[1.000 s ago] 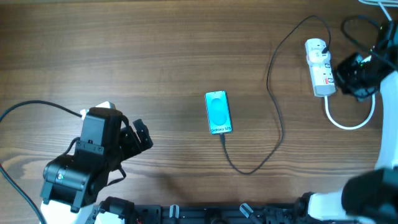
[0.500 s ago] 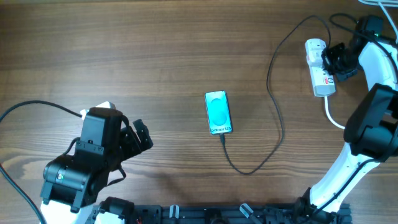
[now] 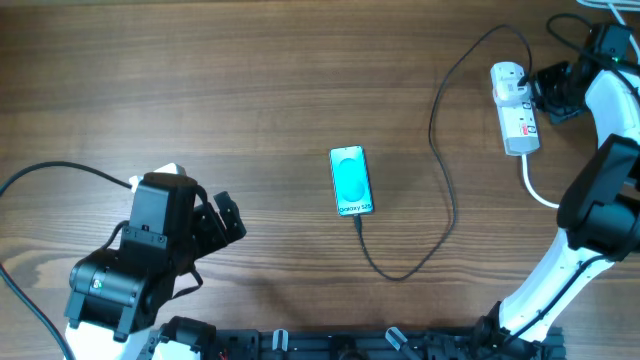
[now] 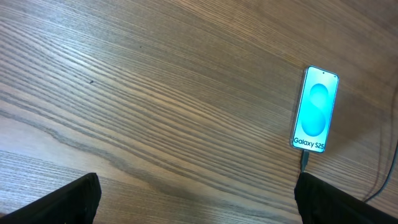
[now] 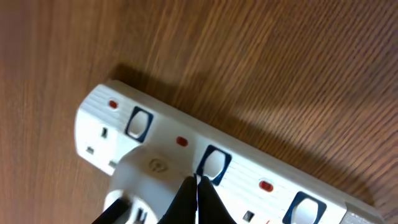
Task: Plug charger to phone and switch on socket
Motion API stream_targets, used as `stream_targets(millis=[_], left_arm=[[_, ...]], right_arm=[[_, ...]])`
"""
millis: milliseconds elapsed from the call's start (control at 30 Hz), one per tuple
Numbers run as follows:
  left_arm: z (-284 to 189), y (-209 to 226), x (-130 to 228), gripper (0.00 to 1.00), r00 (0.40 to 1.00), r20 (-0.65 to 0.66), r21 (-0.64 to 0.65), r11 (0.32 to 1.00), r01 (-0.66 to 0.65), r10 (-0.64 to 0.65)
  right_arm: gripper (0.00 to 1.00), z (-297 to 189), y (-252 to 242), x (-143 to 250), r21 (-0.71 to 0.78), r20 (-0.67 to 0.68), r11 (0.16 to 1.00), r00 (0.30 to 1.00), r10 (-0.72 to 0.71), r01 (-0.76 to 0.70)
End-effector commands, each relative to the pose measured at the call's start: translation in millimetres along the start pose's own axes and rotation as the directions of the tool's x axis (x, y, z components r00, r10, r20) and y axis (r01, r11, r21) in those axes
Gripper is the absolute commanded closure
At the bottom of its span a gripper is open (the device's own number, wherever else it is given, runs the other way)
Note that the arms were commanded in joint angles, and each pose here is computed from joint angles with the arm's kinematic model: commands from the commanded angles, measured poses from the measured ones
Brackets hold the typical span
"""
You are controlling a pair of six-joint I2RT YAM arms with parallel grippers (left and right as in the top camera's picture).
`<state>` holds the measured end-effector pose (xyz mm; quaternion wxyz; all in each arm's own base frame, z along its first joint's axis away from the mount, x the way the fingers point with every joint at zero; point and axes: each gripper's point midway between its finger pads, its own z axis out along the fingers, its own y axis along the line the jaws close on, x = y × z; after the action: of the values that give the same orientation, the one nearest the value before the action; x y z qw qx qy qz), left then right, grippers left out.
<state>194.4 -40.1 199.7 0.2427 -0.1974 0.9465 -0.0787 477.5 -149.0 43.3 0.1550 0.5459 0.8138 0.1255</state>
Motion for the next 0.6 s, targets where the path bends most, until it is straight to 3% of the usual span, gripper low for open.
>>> stream_targets(millis=[0, 200, 300, 367, 467, 567], left_arm=[[-1.7, 1.7, -2.8, 0.00, 1.000, 0.015, -0.007, 1.000, -0.008, 0.008], [-1.7, 1.7, -2.8, 0.00, 1.000, 0.015, -0.007, 1.000, -0.008, 0.008], [-1.7, 1.7, -2.8, 0.00, 1.000, 0.015, -0.007, 1.000, -0.008, 0.008], [-1.7, 1.7, -2.8, 0.00, 1.000, 0.015, -0.007, 1.000, -0.008, 0.008], [-1.7, 1.7, -2.8, 0.00, 1.000, 0.015, -0.007, 1.000, -0.008, 0.009], [-1.8, 1.7, -2.8, 0.00, 1.000, 0.015, -0.007, 1.000, -0.008, 0.009]], right_arm=[[0.95, 30.8, -3.9, 8.3, 0.027, -0.033, 1.000, 0.999, 0.003, -0.002], [0.95, 39.8, -4.8, 20.0, 0.059, -0.045, 0.996, 0.997, -0.059, 0.062], [0.96, -2.7, 0.9, 3.7, 0.024, 0.000, 0.994, 0.994, -0.110, 0.110], [0.95, -58.8, 20.3, -4.8, -0.037, 0.080, 0.984, 0.982, -0.170, 0.173], [0.96, -193.8, 48.6, -1.9, -0.158, 0.286, 0.945, 0.930, -0.232, 0.285], [0.95, -299.0, 47.9, 35.7, -0.262, 0.392, 0.885, 0.880, -0.266, 0.385]])
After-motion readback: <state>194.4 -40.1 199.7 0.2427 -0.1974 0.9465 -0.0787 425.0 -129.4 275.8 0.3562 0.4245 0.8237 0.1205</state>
